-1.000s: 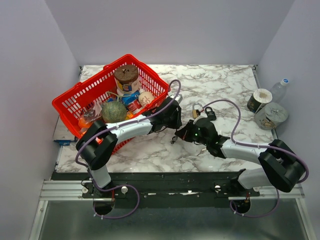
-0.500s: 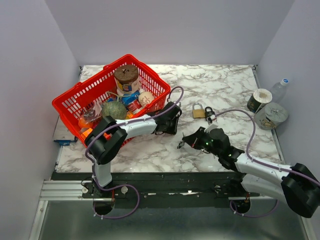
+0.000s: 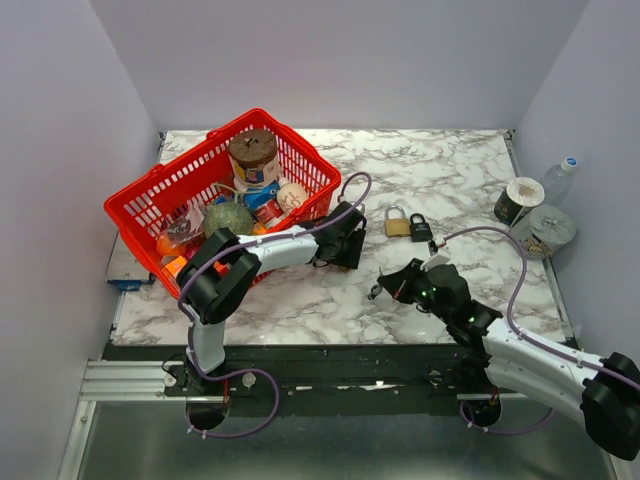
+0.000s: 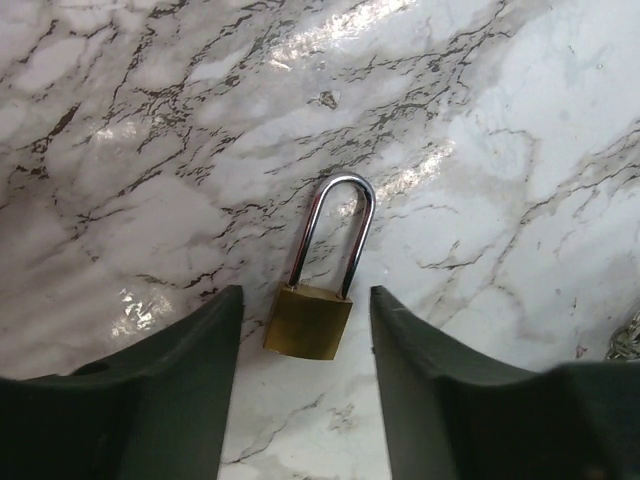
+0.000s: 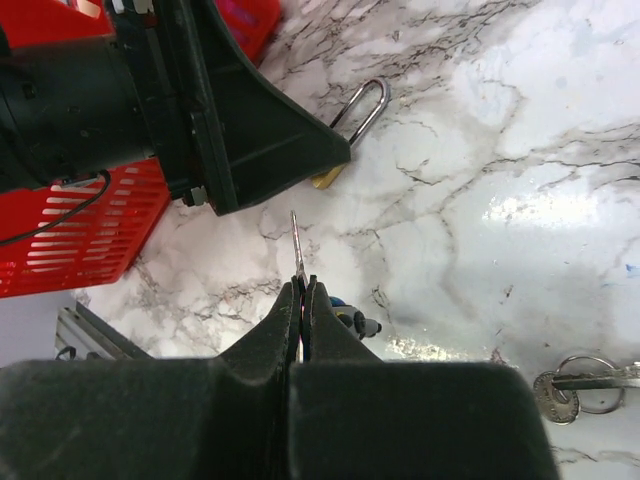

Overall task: Unlock with the key
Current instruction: Place the lock at the center of the board, then adjust the key.

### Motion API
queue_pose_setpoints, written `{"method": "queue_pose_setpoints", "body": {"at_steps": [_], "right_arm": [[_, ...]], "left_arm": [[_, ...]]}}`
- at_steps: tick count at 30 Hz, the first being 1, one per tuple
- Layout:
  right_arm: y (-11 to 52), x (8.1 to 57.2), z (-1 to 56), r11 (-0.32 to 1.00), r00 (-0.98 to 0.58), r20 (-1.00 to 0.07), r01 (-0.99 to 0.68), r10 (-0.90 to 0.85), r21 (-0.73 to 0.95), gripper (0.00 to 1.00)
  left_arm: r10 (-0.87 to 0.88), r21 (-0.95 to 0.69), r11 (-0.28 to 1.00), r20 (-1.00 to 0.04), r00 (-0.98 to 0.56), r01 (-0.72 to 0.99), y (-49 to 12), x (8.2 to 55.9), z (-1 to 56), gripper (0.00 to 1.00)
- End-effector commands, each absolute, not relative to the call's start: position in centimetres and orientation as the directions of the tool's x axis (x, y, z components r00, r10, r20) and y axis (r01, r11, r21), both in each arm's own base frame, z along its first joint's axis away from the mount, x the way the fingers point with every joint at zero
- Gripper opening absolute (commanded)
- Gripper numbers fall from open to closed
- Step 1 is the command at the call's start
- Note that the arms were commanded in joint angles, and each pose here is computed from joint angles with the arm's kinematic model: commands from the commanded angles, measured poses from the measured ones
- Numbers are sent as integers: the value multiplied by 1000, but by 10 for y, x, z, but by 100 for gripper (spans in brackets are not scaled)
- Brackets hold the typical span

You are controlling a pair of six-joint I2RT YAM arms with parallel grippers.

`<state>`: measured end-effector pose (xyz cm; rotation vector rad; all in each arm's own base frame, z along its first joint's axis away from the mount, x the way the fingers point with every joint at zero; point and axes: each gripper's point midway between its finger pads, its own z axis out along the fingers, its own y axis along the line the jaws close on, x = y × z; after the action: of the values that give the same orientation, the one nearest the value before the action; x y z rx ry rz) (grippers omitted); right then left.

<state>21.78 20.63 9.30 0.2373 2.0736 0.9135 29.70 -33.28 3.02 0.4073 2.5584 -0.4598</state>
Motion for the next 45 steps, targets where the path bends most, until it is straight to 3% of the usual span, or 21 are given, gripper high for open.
{"method": "queue_pose_setpoints", "body": {"at_steps": [1, 22, 28, 35, 41, 45], "right_arm": [[192, 224, 93, 756, -589, -659, -118, 469, 644, 1], [181, 227, 104, 794, -553, -706, -126, 442, 595, 1], [188, 227, 123, 796, -528, -761, -235, 378, 558, 1], [197, 224, 165, 717, -512, -797, -420, 319, 557, 1], [198, 209, 197, 568, -508, -825, -614, 247, 548, 1], [213, 179, 222, 408, -475, -861, -761, 181, 505, 1]], "left_arm": [[211, -257, 894, -481, -851, 367, -332, 287, 21, 70], [271, -335, 836, -436, -858, 435, -352, 238, 28, 72], [253, -326, 808, -562, -788, 492, -356, 253, 75, 76], [207, -341, 677, -762, -614, 652, -362, 252, 160, 78], [102, -308, 561, -895, -434, 768, -354, 237, 234, 76], [2, -310, 348, -944, -331, 885, -360, 202, 287, 79]]}}
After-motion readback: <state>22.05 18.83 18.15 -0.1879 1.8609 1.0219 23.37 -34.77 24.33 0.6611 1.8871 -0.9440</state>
